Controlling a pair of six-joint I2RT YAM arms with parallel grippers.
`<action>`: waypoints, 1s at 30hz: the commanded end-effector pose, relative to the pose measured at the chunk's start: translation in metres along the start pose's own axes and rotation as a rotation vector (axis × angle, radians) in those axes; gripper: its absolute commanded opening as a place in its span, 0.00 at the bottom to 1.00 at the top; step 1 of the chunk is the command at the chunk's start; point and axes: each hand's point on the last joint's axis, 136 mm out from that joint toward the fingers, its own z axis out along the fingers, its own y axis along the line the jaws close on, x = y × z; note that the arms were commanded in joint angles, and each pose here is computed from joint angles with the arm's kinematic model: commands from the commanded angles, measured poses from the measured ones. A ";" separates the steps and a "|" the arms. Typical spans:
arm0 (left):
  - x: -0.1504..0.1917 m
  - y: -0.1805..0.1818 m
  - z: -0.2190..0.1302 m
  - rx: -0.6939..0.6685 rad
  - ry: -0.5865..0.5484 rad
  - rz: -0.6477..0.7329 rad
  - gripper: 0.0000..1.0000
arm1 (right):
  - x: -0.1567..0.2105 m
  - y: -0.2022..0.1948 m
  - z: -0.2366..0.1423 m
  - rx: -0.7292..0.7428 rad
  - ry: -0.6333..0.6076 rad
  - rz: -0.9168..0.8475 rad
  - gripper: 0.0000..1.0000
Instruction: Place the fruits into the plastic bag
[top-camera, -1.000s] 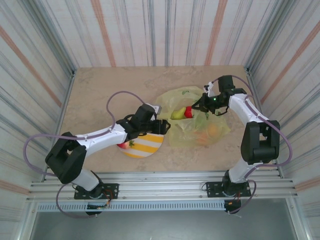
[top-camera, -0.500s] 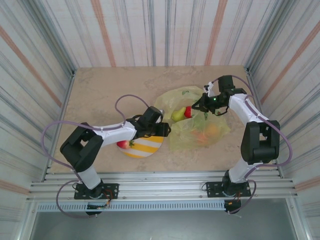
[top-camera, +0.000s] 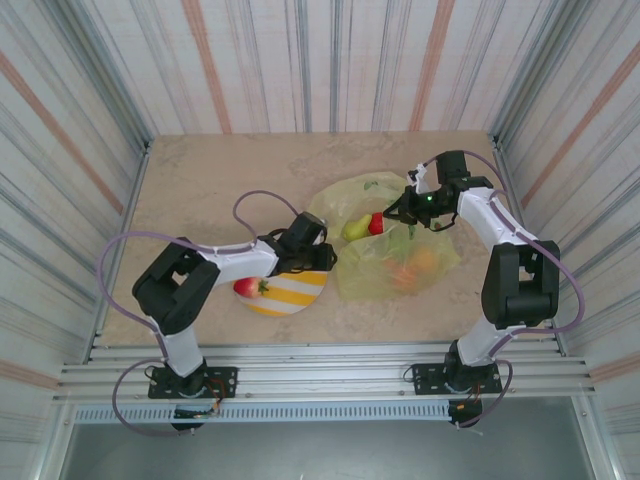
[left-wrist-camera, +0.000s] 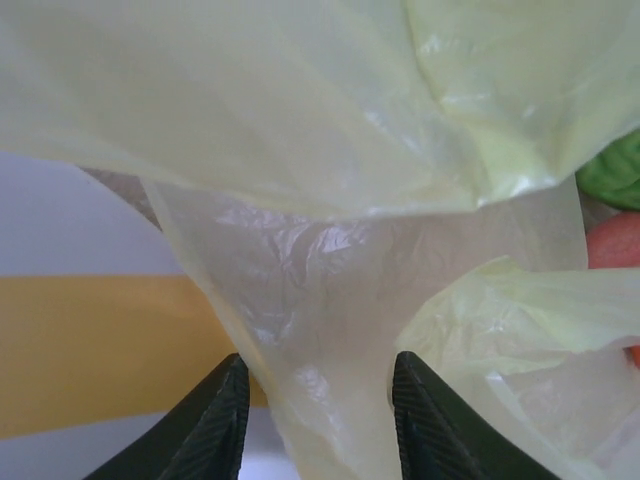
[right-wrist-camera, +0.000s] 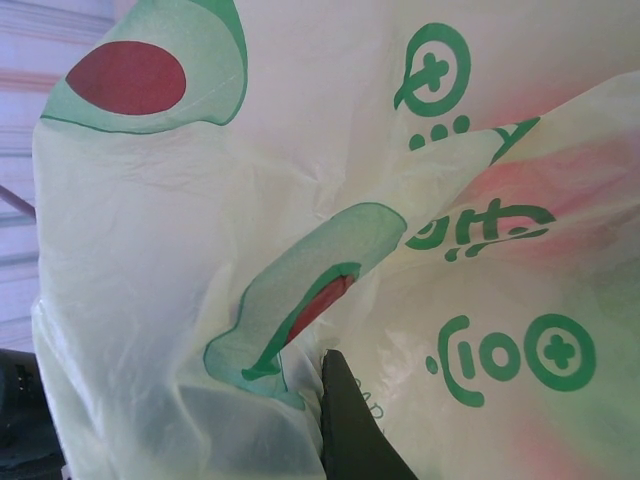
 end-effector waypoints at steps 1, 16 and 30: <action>-0.012 -0.004 0.003 0.013 -0.027 -0.002 0.37 | 0.002 -0.002 -0.003 -0.002 0.000 0.007 0.00; -0.024 -0.020 -0.017 0.073 -0.065 0.027 0.02 | -0.001 0.000 -0.008 -0.001 -0.014 0.004 0.00; -0.052 -0.119 -0.124 0.485 -0.165 0.030 0.00 | -0.007 -0.009 -0.045 0.211 -0.092 -0.033 0.00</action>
